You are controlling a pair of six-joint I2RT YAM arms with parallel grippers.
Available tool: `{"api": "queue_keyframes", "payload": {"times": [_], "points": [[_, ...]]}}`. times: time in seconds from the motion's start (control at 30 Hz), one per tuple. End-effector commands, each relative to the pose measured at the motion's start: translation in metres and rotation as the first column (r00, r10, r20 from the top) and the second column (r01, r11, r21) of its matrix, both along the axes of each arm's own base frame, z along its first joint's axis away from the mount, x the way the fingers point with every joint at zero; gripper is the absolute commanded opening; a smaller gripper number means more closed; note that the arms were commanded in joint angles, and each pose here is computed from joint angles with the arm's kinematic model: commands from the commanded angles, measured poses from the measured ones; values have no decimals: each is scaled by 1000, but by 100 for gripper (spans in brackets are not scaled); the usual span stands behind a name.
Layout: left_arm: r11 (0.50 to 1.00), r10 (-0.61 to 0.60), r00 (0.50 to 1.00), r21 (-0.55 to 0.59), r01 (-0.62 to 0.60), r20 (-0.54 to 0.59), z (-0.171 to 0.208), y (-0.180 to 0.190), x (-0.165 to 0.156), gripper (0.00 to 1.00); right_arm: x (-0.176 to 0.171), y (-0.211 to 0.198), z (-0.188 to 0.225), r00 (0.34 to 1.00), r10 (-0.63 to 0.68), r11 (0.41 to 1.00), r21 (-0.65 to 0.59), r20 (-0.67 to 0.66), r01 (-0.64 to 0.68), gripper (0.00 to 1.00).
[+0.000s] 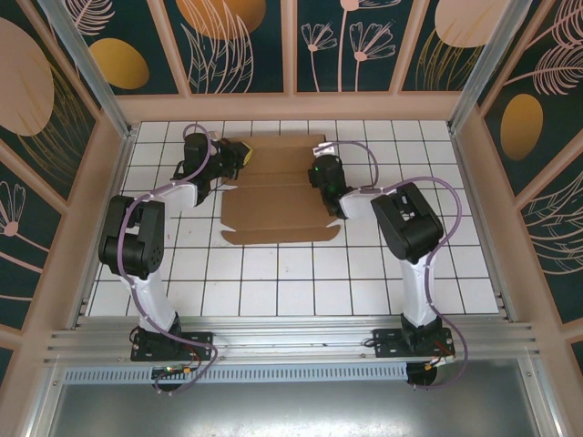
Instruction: Fold the paper box
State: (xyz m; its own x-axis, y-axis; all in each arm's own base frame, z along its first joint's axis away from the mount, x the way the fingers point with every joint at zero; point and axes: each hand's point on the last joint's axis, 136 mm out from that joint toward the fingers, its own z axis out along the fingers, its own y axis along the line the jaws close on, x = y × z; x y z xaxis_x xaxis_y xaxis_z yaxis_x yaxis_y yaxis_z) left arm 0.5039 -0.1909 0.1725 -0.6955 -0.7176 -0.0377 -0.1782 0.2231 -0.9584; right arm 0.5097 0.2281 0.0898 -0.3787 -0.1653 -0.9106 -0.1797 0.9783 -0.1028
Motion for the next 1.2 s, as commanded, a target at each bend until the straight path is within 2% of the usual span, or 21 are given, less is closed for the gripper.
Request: {"api": "queue_keyframes", "payload": {"times": [0.0, 0.13, 0.33, 0.4, 0.47, 0.63, 0.8, 0.9, 1.17], "points": [[1000, 2, 1000, 10, -2, -30, 0, 1, -10, 0, -8, 4, 56, 987, 94, 988, 111, 130, -109, 39], [1000, -3, 999, 14, 4, -41, 5, -3, -21, 0, -27, -12, 77, 975, 113, 981, 137, 190, -140, 56], [999, 9, 996, 36, -6, -88, 5, -8, -38, 0, -63, -36, 119, 945, 131, 953, 225, 299, -203, 74], [999, 17, 994, 44, -12, -106, 3, -7, -38, 0, -71, -39, 125, 934, 190, 933, 242, 303, -268, 74], [999, 24, 993, 47, -19, -116, 3, -7, -37, 0, -72, -42, 126, 928, 225, 919, 253, 298, -304, 69], [998, 46, 991, 43, -41, -126, 9, -5, -34, 0, -67, -46, 113, 928, 258, 913, 247, 267, -325, 62], [998, 54, 984, 44, -47, -171, 3, -5, -32, 0, -59, -33, 90, 919, 326, 915, 173, 221, -366, 62], [998, 59, 982, 41, -52, -181, 1, -5, -30, 0, -58, -26, 84, 902, 348, 916, 111, 255, -385, 62], [997, 70, 985, 46, -63, -161, 8, -6, -18, 0, -29, -20, 66, 932, 293, 947, 68, 214, -313, 63]]}}
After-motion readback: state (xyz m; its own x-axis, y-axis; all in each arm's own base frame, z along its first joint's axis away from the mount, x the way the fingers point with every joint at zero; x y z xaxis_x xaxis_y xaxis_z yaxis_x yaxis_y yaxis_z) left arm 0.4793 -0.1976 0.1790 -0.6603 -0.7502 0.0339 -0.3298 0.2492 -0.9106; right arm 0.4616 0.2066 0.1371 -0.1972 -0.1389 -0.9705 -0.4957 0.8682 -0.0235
